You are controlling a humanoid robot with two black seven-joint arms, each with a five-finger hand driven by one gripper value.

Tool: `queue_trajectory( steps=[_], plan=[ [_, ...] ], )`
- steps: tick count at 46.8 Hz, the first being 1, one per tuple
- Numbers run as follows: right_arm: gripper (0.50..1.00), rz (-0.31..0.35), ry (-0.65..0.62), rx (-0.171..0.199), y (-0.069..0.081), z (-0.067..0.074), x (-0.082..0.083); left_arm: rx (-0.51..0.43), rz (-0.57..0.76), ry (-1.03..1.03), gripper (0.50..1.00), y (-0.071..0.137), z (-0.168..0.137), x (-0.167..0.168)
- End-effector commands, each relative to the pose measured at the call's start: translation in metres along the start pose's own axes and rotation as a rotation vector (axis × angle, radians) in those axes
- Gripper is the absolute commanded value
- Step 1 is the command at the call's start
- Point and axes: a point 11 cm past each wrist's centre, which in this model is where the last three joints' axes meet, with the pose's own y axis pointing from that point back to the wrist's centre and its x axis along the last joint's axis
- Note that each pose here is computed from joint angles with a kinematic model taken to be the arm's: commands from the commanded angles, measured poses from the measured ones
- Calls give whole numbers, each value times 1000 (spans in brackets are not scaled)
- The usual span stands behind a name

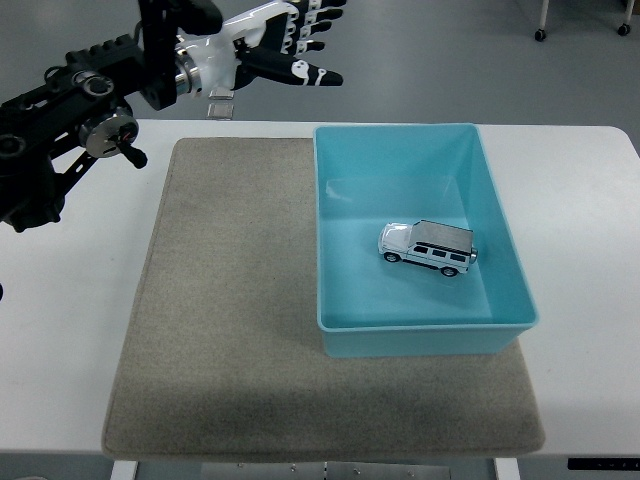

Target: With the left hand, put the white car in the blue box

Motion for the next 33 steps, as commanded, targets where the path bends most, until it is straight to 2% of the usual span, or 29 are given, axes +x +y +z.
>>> queue_trajectory(
  steps=[1, 10, 15, 28, 33],
  plan=[
    [936, 0, 0, 0, 0, 0, 0, -3, 70, 166, 1000, 19, -10, 24],
    [936, 0, 0, 0, 0, 0, 0, -41, 193, 517, 1000, 63, -48, 59],
    [936, 0, 0, 0, 0, 0, 0, -54, 219, 639, 1000, 74, -64, 62],
    [936, 0, 0, 0, 0, 0, 0, -111, 263, 792, 1000, 93, -68, 77],
    [936, 0, 0, 0, 0, 0, 0, -103, 267, 807, 1000, 95, -70, 78]
  ],
)
